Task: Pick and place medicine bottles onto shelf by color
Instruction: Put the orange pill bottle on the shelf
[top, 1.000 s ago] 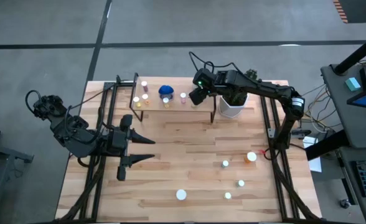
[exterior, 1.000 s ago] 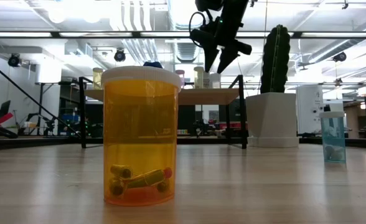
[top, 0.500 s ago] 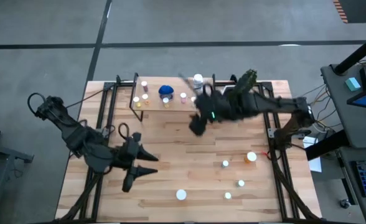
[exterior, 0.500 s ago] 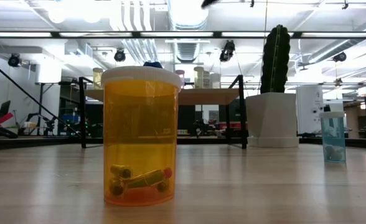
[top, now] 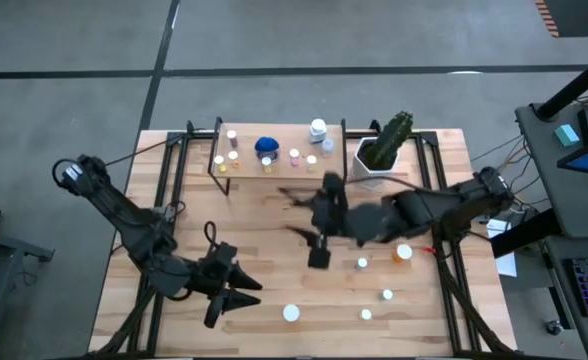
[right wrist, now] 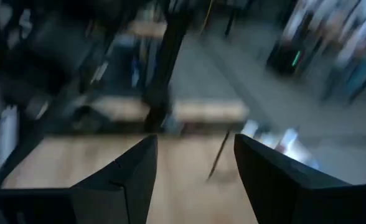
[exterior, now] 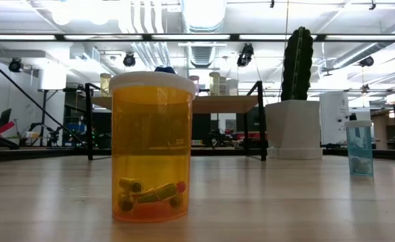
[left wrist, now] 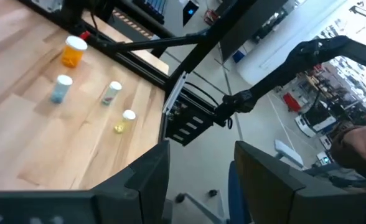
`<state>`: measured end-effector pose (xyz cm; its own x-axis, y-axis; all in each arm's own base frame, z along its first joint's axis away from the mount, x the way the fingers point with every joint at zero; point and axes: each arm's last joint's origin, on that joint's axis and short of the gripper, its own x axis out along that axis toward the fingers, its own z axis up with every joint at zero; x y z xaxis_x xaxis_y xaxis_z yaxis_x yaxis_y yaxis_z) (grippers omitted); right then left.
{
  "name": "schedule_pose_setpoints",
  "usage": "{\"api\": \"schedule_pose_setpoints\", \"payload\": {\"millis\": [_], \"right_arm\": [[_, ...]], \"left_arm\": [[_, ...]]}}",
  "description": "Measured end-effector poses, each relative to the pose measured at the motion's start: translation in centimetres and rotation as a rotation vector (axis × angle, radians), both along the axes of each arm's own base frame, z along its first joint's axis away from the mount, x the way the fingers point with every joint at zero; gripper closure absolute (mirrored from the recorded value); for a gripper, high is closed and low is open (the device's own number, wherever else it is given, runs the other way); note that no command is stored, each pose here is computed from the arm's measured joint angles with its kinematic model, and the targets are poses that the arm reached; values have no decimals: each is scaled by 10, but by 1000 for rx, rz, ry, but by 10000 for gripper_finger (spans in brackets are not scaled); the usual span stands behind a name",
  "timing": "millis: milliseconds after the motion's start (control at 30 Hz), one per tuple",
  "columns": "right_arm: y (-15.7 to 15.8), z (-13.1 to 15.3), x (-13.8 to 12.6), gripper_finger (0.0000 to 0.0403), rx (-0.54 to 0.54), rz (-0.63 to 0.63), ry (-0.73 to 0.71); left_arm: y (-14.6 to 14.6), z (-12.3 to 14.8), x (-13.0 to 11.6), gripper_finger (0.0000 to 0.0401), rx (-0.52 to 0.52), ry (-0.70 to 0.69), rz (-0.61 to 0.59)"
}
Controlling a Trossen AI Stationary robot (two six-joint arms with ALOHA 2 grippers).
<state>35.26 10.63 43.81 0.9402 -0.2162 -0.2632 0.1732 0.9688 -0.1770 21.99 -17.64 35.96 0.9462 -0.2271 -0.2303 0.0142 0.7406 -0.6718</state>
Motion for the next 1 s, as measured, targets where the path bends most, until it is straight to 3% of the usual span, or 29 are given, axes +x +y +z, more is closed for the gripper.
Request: {"api": "schedule_pose_setpoints", "payload": {"millis": [133, 400, 700, 1000], "right_arm": [[-15, 7, 8, 200, -75, 46, -66], [-13, -22, 15, 200, -9, 130, 12], [-13, -30, 5, 200, -43, 177, 47], [-21, -41, -27, 200, 35, 208, 16]], "left_arm": [[0, -5, 8, 237, 7, 3, 37], [-12, -18, 34, 237, 0, -96, 281], [-30, -35, 55, 237, -58, -88, 289], [-33, -26, 57, 237, -89, -75, 261]]}}
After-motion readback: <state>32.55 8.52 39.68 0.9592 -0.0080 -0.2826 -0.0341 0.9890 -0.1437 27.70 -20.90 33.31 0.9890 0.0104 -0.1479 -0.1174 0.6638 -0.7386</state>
